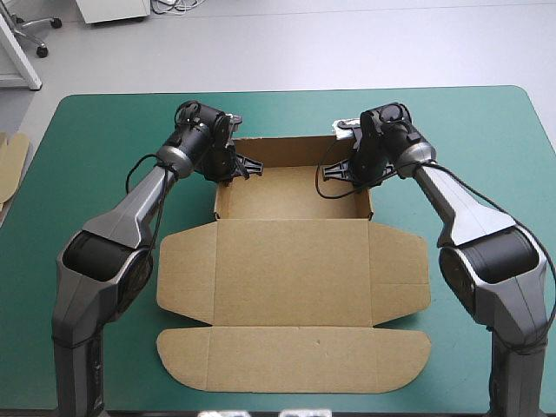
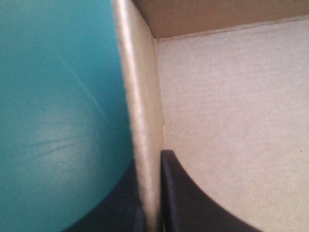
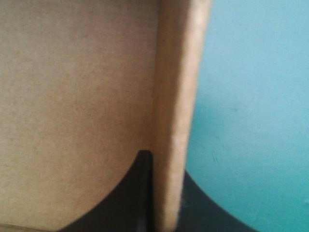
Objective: Fold the box
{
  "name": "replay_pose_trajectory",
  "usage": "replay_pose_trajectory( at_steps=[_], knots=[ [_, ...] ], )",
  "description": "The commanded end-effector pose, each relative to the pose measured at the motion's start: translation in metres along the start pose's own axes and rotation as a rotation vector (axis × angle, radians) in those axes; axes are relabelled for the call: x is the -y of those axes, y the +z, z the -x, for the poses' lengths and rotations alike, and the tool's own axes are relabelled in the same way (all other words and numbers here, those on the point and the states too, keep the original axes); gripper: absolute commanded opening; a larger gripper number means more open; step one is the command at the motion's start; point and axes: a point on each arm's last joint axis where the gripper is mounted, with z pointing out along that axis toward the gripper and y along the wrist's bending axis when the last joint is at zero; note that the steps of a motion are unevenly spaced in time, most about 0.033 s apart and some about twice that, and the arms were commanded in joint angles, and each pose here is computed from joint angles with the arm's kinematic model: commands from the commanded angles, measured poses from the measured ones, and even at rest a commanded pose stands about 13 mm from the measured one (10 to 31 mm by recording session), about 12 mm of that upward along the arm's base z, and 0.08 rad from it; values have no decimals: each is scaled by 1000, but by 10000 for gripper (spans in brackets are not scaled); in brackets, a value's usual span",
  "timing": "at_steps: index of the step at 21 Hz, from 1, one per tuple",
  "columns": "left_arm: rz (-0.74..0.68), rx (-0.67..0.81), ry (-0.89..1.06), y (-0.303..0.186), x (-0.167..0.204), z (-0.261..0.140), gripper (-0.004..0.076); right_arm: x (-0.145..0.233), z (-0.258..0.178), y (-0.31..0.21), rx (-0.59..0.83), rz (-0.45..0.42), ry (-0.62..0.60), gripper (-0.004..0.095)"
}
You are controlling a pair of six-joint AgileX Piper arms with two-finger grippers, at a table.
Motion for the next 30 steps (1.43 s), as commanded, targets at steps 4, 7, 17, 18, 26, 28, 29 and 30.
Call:
replay_pose_trajectory(
  at_steps=[4,7,17,18,26,28,29,30],
  knots=[
    [102,62,49,-18,-15,5,-14,0,3,-21,52,-58,-78,-12],
    [101,71,50,-17,-15,6,-14,2,3,-20,50,-71,-82,-14],
    [63,93,29,-35,-14,4,219,3,1,-44,95,-68,-71,372],
    [50,99,32,-38,-13,4,312,3,0,-50,109,-66,-70,377],
    [-10,188,39,-82,-14,-1,393,0,-4,-89,184,1,-45,377],
    [-25,217,33,-97,-15,-4,393,1,-8,-104,213,7,-43,378],
    [-28,222,32,-101,-16,-5,393,2,-9,-111,231,10,-43,378],
    [-26,224,35,-108,-17,-7,392,3,-13,-124,261,13,-40,378]
  ],
)
